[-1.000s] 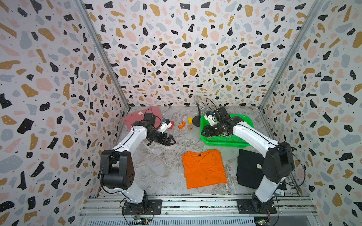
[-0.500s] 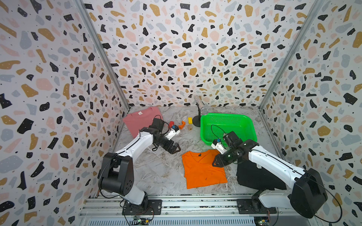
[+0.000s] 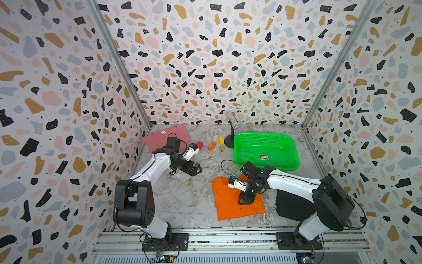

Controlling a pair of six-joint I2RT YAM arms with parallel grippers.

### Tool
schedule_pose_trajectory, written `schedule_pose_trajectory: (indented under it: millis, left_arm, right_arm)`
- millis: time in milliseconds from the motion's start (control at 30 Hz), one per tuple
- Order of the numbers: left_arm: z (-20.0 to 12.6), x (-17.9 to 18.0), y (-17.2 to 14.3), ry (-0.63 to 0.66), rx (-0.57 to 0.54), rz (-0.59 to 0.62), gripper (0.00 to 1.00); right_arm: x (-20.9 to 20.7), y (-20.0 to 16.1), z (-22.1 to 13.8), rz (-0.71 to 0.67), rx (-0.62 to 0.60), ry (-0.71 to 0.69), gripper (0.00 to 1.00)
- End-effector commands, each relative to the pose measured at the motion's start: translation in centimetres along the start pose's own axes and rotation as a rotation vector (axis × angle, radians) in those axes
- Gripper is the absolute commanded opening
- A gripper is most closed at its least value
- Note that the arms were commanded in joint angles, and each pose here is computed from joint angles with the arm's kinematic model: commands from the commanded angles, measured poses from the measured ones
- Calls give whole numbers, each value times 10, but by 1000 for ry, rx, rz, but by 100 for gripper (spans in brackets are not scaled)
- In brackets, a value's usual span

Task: Put the folded t-shirts into the basket
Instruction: Move the T-shirt to the center of the board.

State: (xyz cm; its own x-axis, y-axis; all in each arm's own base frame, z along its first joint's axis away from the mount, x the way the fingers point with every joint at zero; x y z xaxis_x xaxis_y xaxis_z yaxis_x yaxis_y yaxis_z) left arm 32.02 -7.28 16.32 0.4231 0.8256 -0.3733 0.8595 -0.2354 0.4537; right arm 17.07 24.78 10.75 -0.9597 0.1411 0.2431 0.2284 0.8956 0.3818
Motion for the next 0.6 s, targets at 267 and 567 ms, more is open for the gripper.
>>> schedule_pose_trajectory:
  millis: [267,567]
  left_arm:
    - [-33,33,-6,45,-77,-159,100]
    - [-41,45,-16,75,-78,-200,100]
  right_arm:
    - [-11,31,52,-304,45,47,41]
    - [-2,121,69,-420,-162,182,40]
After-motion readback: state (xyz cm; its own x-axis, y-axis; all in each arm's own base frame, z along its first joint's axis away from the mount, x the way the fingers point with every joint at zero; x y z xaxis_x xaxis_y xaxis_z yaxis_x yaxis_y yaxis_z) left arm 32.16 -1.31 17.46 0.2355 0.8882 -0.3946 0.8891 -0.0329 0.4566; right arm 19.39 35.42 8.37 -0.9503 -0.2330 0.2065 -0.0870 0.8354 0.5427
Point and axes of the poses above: each gripper's point midway between its finger pads, its own z axis out along the fingers, its own x axis along the line the jaws close on, y = z × x, the point moved 6 cm from there along -z, back along the fingers, and after that the axes turned 12 degrees about -z, right-handed, at the moved point
